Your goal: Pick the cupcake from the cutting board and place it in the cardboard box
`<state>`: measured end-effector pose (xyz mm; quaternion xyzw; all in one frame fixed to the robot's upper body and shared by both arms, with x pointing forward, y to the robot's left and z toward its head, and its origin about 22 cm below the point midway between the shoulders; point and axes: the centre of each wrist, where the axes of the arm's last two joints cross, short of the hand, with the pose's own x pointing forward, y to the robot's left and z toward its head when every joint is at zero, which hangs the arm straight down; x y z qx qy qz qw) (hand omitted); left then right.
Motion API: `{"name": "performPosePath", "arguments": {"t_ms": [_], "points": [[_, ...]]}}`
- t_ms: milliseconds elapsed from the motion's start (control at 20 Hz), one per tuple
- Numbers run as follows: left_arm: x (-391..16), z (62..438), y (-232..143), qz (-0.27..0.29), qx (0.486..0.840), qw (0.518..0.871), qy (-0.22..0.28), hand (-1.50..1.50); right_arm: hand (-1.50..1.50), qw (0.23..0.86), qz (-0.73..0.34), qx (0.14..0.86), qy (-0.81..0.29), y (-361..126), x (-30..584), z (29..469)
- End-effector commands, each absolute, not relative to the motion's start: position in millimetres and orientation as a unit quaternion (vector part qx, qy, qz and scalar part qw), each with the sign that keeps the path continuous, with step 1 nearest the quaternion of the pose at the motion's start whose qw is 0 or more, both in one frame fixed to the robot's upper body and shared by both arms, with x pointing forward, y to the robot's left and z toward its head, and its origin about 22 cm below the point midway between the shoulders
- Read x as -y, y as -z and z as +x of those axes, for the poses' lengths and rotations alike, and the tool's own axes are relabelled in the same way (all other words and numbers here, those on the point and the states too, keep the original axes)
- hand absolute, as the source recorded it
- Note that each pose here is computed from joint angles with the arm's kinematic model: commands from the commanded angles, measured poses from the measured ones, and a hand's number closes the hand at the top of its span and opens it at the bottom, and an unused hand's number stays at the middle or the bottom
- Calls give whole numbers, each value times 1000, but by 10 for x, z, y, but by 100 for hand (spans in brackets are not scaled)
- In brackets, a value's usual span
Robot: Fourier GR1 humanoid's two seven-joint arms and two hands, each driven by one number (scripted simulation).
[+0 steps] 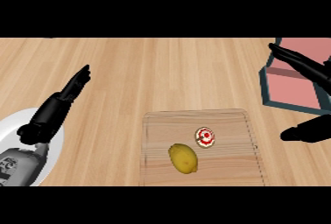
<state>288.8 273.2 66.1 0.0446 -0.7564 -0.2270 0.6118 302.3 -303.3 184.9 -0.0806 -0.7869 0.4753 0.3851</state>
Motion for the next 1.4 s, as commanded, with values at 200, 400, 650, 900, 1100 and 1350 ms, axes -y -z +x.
{"name": "performPosePath", "arguments": {"t_ms": [200, 400, 650, 900, 1100, 1350], "points": [[-2692, 2944, -701, 49, 761, 607, 225, 0, -150, 342, -139, 658, -657, -2064, 2429, 2723], [-2728, 2860, -624, 42, 756, 612, 231, 0, -150, 342, -151, 609, -700, -2082, 2123, 2550], [-2711, 2895, -666, 39, 758, 609, 231, 0, -150, 337, -194, 565, -728, -1997, 1678, 2331], [-2663, 2939, -673, 36, 752, 616, 230, 0, -150, 360, -201, 528, -742, -1898, 1487, 2240], [-2606, 2826, -652, 41, 757, 610, 231, 0, -150, 390, -197, 509, -741, -1723, 1475, 2093], [-2534, 2848, -686, 39, 761, 607, 226, 0, -150, 385, -223, 504, -740, -1826, 1170, 2088]]}}
